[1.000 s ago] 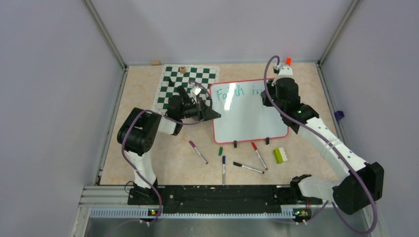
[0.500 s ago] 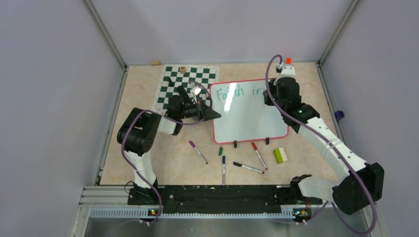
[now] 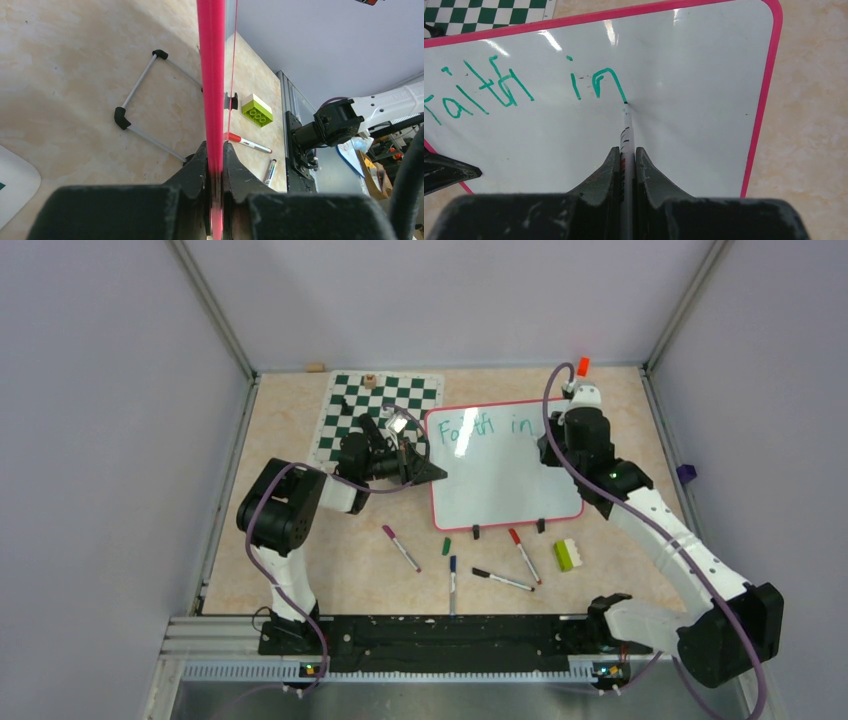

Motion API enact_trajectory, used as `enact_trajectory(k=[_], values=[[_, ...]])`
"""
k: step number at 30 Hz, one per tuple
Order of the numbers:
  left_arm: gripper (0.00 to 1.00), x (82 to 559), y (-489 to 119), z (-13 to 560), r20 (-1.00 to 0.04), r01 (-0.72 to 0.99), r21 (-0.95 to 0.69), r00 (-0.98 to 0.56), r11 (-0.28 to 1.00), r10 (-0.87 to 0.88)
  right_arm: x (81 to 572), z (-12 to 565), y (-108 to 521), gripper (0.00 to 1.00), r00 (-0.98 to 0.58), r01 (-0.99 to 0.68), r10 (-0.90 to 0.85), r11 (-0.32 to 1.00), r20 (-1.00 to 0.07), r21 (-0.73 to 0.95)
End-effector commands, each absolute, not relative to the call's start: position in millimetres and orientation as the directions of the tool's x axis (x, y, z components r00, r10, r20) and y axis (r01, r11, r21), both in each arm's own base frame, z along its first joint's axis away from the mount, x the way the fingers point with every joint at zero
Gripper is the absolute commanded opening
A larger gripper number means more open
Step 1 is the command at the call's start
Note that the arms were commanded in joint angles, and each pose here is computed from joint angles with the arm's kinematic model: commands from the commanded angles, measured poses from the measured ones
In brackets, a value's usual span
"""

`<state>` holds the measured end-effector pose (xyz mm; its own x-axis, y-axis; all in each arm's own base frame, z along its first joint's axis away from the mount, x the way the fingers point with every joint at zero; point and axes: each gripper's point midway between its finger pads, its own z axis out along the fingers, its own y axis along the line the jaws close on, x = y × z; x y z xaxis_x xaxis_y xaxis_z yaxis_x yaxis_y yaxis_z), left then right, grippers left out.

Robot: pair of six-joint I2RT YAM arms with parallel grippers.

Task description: Write a sentence on the whiteboard

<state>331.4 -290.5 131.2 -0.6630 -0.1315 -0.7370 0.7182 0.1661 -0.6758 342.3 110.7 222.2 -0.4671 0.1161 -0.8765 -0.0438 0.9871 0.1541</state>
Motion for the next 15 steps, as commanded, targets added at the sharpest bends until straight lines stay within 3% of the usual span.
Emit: enact_trajectory(k=[1,9,15], values=[[0.0,341,-284,129,-0.757,0.725,-0.653,-0.638,0.22,-0.141,342,236,106,0.0,-0.439,-0.033,0.143,0.984,-0.887,0.175],[0.0,339,-282,130,-0.765,0.734,-0.643,-0.628,0.22,-0.142,333,295,112,0.0,-0.335,-0.107,0.18,0.968,-0.925,0.227],[0.02,334,-280,130,-0.771,0.739,-0.636,-0.621,0.222,-0.142,326,307,113,0.0,-0.31,-0.136,0.185,0.962,-0.932,0.236]])
